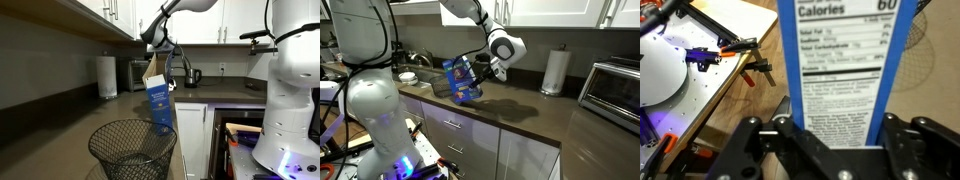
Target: Pour the contents from the box into the black then put the box on the counter
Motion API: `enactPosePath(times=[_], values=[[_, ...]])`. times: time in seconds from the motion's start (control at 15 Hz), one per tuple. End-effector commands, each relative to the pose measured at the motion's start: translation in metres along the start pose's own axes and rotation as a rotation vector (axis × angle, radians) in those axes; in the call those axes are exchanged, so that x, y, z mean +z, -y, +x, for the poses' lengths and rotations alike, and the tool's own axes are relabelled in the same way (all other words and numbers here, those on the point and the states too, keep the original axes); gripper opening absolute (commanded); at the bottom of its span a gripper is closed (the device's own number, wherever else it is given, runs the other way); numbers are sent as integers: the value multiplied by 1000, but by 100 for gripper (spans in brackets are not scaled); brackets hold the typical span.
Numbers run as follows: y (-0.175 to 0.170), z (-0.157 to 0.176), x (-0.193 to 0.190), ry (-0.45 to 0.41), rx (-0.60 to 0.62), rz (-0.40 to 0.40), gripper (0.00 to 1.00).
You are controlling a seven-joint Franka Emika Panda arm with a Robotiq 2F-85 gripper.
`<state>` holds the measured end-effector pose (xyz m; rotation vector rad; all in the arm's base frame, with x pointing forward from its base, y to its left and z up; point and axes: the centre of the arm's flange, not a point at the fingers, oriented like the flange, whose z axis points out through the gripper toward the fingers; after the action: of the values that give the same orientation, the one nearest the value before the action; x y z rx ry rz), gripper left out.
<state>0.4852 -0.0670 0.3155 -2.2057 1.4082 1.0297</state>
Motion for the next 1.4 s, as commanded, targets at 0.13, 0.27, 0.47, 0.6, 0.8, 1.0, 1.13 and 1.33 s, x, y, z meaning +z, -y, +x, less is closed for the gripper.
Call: enactPosePath(times=[0.13,0.27,0.47,0.6,0.8,1.0,1.13,1.33], values=[[-6,-28,2,-90,7,2,52],[-5,-33,0,-120,1,4,54],[-4,-42,-5,-157,-8,11,54],[-2,-50,-11,-180,-13,19,52],[-3,-63,-18,-200,-14,23,55],[-5,-77,-21,-211,3,16,53],[-6,-87,-23,-229,13,16,52],[-11,-105,-26,-280,20,22,52]])
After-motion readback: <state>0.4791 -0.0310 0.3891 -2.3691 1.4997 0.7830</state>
